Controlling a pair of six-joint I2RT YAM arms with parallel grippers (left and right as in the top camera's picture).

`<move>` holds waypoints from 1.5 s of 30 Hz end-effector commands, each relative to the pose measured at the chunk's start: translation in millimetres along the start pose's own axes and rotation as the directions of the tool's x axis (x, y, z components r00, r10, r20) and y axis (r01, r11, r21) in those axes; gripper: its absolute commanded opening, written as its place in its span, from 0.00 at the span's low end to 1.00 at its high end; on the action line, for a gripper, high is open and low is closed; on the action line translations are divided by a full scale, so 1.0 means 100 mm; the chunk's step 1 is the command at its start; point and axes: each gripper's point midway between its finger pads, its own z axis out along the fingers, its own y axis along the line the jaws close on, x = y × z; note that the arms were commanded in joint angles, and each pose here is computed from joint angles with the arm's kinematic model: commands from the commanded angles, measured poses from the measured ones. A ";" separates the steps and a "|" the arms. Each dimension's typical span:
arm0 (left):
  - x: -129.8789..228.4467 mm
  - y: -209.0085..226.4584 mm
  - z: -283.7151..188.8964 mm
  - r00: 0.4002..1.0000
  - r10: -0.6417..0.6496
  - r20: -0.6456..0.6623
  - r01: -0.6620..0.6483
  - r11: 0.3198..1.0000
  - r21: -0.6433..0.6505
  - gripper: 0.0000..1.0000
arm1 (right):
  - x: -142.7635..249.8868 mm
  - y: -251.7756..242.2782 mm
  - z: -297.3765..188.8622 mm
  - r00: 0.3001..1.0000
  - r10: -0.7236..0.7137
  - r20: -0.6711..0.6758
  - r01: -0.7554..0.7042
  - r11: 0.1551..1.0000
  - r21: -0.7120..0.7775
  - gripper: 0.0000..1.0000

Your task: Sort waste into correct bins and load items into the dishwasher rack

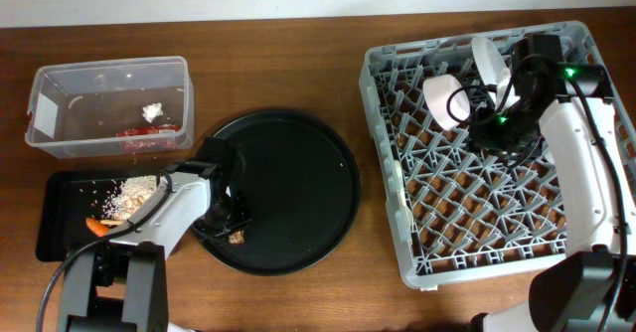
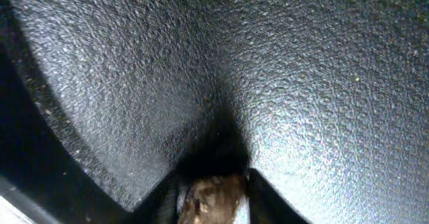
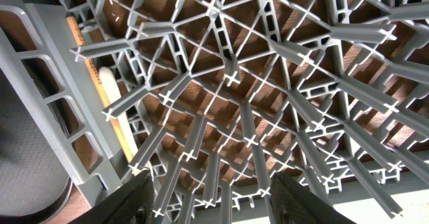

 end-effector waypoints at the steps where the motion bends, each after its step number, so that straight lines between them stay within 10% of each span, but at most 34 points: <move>1: -0.05 0.02 -0.05 1.000 -0.013 0.007 0.013 1.000 0.001 0.27 | -0.02 0.01 -0.03 1.000 0.011 0.008 -0.011 1.000 -0.007 0.59; 13: -1.15 0.86 -1.21 0.910 -0.342 0.234 0.317 0.938 0.138 0.24 | -0.02 0.00 -0.03 1.000 0.011 0.009 -0.011 1.000 -0.003 0.59; 23: -1.18 1.96 -1.07 0.762 -0.609 0.220 0.596 0.793 0.129 0.25 | -0.02 0.00 -0.03 1.000 0.011 0.009 -0.011 1.000 -0.003 0.59; 27: -1.16 1.98 -1.03 0.761 -0.615 0.207 0.604 0.788 0.123 0.57 | -0.02 0.00 -0.03 1.000 0.011 0.008 -0.011 1.000 -0.003 0.59; 33: -1.11 1.92 -1.02 0.770 -0.613 0.176 0.598 0.790 0.132 0.62 | -0.02 0.00 -0.03 1.000 0.011 0.008 -0.011 1.000 -0.003 0.59; 38: -1.22 1.47 -1.03 0.859 -0.480 0.177 0.449 0.873 0.190 0.69 | -0.02 0.01 -0.03 1.000 0.011 0.007 -0.011 1.000 -0.004 0.60; 45: -1.16 0.09 -1.07 0.941 0.206 0.269 -0.252 0.956 0.149 0.86 | 0.00 0.27 -0.04 0.997 -0.079 0.007 0.080 0.987 -0.137 0.71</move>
